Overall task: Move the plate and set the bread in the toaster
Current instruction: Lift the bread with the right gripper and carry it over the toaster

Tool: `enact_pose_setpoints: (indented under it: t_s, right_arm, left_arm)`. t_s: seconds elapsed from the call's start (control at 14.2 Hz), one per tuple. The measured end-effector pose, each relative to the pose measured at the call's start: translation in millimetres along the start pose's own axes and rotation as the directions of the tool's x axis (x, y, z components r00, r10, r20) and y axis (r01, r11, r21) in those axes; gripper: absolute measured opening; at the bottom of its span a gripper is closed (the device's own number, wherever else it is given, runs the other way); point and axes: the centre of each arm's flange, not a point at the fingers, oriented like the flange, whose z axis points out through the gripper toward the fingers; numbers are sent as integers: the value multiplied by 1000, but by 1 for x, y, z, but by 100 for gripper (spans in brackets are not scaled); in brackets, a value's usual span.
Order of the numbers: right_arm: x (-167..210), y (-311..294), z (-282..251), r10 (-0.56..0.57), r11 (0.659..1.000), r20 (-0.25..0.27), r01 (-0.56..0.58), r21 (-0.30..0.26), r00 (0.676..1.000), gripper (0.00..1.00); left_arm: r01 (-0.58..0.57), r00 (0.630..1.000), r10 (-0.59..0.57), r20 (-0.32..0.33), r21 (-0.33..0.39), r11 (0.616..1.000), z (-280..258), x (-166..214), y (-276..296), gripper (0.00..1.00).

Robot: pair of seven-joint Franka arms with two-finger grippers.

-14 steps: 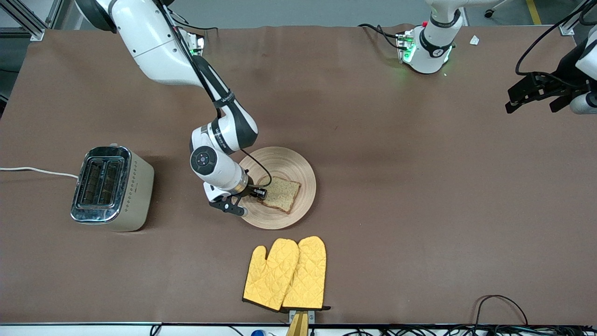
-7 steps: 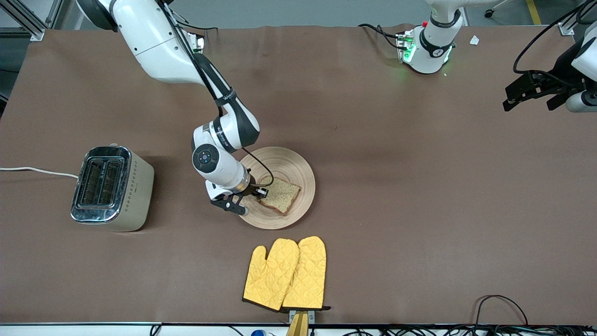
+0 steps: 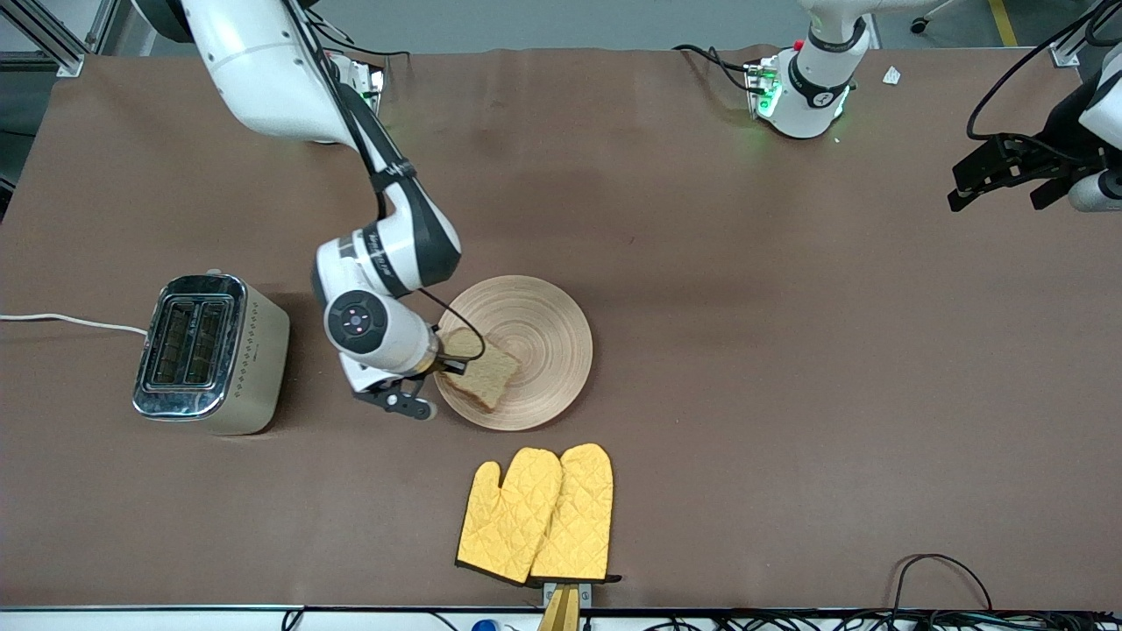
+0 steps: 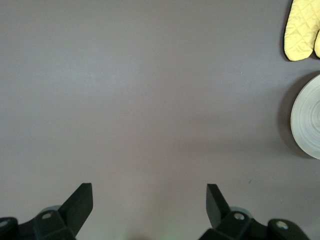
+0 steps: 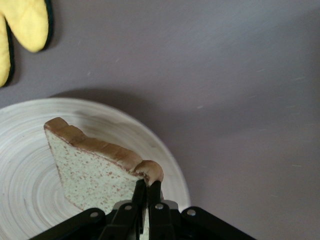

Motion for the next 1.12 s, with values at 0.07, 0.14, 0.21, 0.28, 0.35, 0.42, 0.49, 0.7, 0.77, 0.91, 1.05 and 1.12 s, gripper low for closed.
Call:
enact_pose_setpoints:
  t_s: [0.07, 0.14, 0.21, 0.28, 0.35, 0.42, 0.49, 0.7, 0.77, 0.91, 1.05, 1.12]
  right_arm:
    - [6, 12, -23, -28, 998, 5, 28, -50, 1000, 6]
    - [11, 25, -41, -59, 993, 16, 60, -103, 998, 6]
    - [18, 41, -58, -89, 982, 27, 92, -163, 996, 6]
    - [25, 59, -72, -121, 966, 42, 128, -225, 992, 6]
    - [33, 79, -82, -165, 941, 68, 178, -288, 984, 6]
    - [39, 97, -88, -207, 912, 96, 228, -341, 974, 6]
    - [45, 112, -91, -249, 874, 128, 280, -398, 960, 6]
    - [53, 139, -100, -337, 733, 211, 397, -552, 917, 6]
    - [56, 144, -108, -350, 697, 214, 406, -590, 912, 6]
    - [58, 156, -122, -357, 637, 236, 421, -645, 904, 6]
    - [64, 177, -132, -328, 583, 263, 414, -699, 907, 6]
    - [69, 187, -133, -313, 565, 268, 405, -718, 911, 6]
  left_arm:
    - [1, 1000, -1, -5, -1, 1000, 0, 1, 0, 100]
    - [1, 1000, -1, -12, -1, 1000, -1, 1, 0, 100]
    - [0, 1000, 0, -17, -2, 1000, -1, 2, 0, 100]
    - [0, 1000, 0, -18, -2, 1000, -1, 2, 0, 100]
    - [0, 1000, 0, -18, -2, 1000, -1, 2, 0, 100]
    - [0, 1000, 0, -18, -2, 1000, -1, 2, 0, 100]
    - [-1, 1000, 1, -17, -2, 1000, 0, 3, 1, 100]
    - [0, 1000, 0, -14, -2, 1000, 1, 3, 1, 100]
    - [1, 1000, -1, -13, -2, 1000, 2, 3, 1, 100]
    - [6, 1000, -6, -9, -2, 1000, 3, 3, -1, 100]
    - [15, 1000, -15, -6, -2, 1000, 5, 4, -3, 100]
    - [17, 1000, -17, -4, -2, 1000, 6, 5, -5, 100]
